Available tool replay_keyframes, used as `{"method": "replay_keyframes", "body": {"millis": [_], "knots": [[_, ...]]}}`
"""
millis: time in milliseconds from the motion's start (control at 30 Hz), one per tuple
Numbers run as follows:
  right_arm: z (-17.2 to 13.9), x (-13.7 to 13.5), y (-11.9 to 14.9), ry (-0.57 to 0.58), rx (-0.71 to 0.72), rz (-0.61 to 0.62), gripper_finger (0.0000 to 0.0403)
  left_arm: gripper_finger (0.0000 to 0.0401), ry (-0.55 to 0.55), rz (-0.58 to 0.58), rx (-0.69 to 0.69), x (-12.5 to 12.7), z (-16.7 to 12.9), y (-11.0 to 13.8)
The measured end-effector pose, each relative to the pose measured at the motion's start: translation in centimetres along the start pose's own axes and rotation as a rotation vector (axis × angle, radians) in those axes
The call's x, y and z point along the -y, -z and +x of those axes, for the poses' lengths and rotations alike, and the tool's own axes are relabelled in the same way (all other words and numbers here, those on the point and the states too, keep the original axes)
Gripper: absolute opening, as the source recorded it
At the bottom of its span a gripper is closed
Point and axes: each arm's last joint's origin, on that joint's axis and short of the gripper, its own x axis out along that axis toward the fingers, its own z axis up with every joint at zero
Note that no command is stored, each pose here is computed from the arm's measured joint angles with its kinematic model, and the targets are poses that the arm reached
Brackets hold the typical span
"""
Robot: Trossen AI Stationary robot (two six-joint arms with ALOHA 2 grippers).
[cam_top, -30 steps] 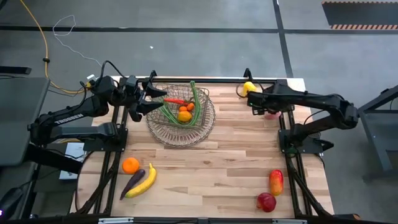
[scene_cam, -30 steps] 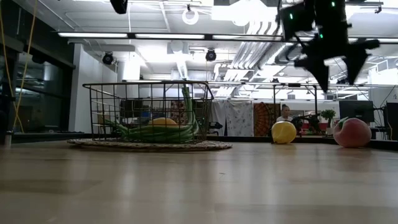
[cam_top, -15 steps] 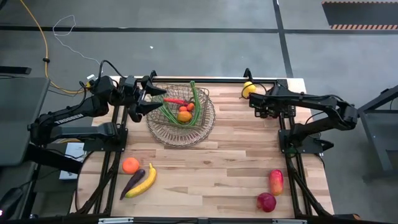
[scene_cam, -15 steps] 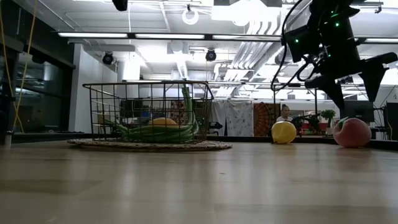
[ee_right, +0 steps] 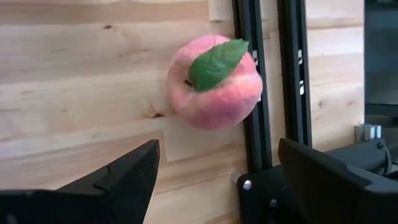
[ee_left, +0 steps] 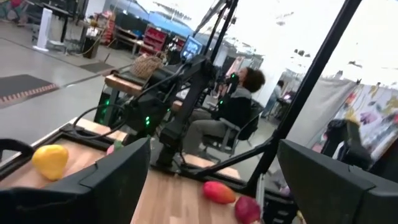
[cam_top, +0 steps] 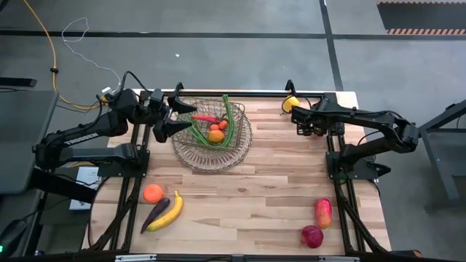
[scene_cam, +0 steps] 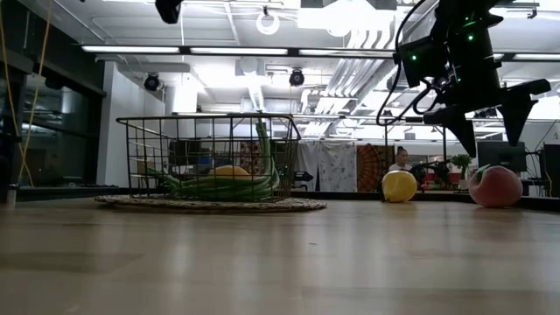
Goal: Build produce basket
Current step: Put the pink peach into the wire basket
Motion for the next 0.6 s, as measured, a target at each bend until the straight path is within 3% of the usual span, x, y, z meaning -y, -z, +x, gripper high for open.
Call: {"method": "replay_keyframes", "body": {"millis": [267,367,467,600], "knots": [[0.0,0.1,-0.1,0.020,0.051,-0.001,0.0319,0.0338,-0.010,0.008,0.009,-0.1,0.1,0.0],[0.1,0.2,-0.4,0.025,0.051,0.011,0.0319,0.0318,-0.015,0.070,-0.002,-0.1,0.0,0.1],[0.4,0.4,-1.0,0.021,0.016,0.036,0.0319,0.0264,-0.029,0.116,-0.052,-0.2,-0.2,0.5],[0.7,0.5,-2.0,-0.018,0.003,0.050,0.0319,0.0142,-0.049,0.137,-0.148,-0.4,-0.4,1.5]]}}
